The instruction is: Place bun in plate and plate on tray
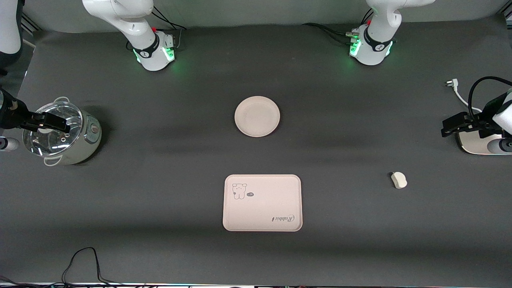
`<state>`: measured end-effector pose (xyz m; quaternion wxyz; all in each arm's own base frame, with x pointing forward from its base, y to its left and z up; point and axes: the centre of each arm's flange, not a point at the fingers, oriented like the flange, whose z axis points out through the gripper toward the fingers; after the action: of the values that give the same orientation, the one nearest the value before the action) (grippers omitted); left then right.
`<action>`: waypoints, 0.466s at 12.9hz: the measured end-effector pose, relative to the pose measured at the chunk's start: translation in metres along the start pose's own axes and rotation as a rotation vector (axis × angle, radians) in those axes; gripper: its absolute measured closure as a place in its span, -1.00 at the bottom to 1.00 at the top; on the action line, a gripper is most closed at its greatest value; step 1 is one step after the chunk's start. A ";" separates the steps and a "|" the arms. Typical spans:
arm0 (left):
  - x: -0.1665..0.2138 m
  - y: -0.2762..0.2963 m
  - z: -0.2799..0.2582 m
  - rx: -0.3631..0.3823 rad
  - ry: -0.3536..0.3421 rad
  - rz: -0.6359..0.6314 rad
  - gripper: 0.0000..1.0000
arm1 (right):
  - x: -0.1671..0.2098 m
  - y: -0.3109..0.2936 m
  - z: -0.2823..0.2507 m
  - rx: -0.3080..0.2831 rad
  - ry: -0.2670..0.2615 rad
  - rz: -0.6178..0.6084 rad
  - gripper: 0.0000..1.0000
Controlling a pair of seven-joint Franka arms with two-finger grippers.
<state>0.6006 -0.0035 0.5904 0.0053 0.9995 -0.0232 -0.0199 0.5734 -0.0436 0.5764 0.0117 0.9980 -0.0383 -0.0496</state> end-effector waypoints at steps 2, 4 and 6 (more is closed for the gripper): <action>0.002 0.000 0.004 -0.001 -0.007 0.001 -1.00 | 0.000 0.000 0.000 0.000 0.000 0.000 -1.00; 0.004 0.000 0.006 -0.002 -0.007 0.002 -1.00 | 0.000 0.000 0.000 0.000 0.000 0.000 -1.00; 0.013 0.000 0.025 -0.002 -0.025 0.006 -1.00 | 0.000 0.000 0.000 0.000 -0.001 0.000 -1.00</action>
<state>0.6129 -0.0046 0.5648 0.0058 0.9991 -0.0262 -0.0324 0.5733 -0.0437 0.5761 0.0117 0.9979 -0.0384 -0.0501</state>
